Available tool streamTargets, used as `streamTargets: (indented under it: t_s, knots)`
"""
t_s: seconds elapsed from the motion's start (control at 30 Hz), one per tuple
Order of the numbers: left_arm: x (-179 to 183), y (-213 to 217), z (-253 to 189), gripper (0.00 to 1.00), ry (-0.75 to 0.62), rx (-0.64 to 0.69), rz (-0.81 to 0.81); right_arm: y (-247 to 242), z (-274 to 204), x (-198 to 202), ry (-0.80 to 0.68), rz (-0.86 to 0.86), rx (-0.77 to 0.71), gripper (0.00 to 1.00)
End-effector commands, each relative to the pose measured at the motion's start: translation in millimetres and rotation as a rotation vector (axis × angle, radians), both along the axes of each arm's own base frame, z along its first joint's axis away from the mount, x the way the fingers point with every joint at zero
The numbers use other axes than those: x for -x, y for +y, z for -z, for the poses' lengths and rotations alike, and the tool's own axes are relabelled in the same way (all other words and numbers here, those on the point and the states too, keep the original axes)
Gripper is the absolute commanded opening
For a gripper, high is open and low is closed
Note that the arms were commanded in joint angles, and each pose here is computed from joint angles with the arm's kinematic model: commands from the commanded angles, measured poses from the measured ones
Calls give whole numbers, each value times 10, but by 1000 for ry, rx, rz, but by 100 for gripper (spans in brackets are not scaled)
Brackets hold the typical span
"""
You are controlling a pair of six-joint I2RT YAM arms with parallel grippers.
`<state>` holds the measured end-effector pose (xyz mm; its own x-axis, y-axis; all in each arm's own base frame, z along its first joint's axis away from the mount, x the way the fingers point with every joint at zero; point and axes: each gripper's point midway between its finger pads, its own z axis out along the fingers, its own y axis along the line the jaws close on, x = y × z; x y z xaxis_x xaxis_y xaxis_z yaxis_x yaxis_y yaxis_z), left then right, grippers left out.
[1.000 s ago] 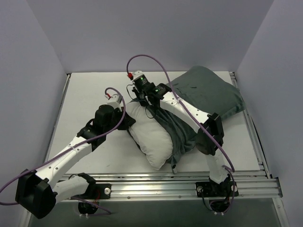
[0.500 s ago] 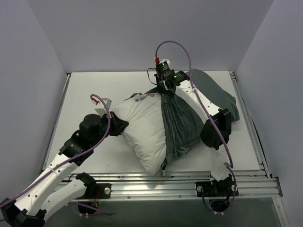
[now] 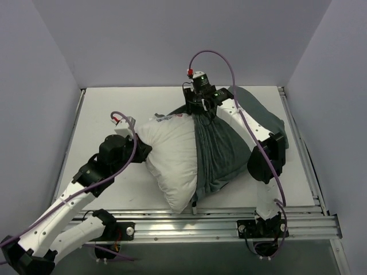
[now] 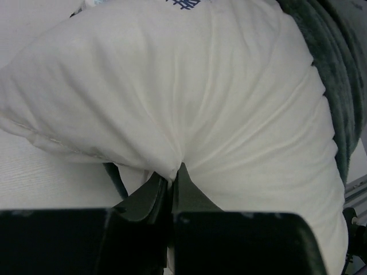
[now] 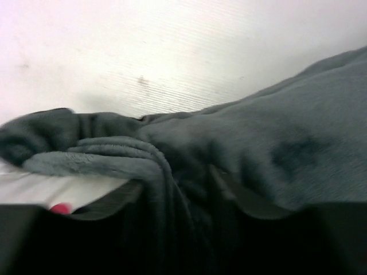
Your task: Remove the pillowcase from the pillow
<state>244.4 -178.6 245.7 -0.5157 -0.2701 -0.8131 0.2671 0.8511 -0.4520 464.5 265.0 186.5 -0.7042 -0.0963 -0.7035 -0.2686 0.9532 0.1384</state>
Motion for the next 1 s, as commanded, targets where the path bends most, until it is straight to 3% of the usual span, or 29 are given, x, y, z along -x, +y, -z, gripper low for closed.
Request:
streamTargets:
  t_s: [0.0, 0.03, 0.17, 0.3, 0.53, 0.7, 0.87, 0.97]
  knots:
    - [-312, -76, -453, 2, -126, 34, -47, 116, -758, 136, -208, -65, -50, 43]
    - [-358, -106, -497, 2, -132, 38, -51, 93, -971, 243, -244, -72, -74, 53]
    - [-545, -202, -527, 2, -137, 34, -65, -108, -1171, 628, -273, -73, -67, 68]
    - [-655, -172, -476, 2, -122, 0, -106, -461, -1011, 997, -259, 0, -42, 72]
    - [-800, 18, -282, 2, -90, -61, -212, -970, -106, 1556, -161, 138, -30, 72]
    - [-976, 210, -206, 2, -76, -90, -269, -799, 170, 1504, -168, 95, -99, 72]
    - [-1164, 301, -169, 2, -45, -105, -274, -664, 254, 1085, -197, 81, -131, 71]
    - [-1202, 274, -292, 19, -43, -81, -241, -527, 210, 900, -208, 60, -145, 70]
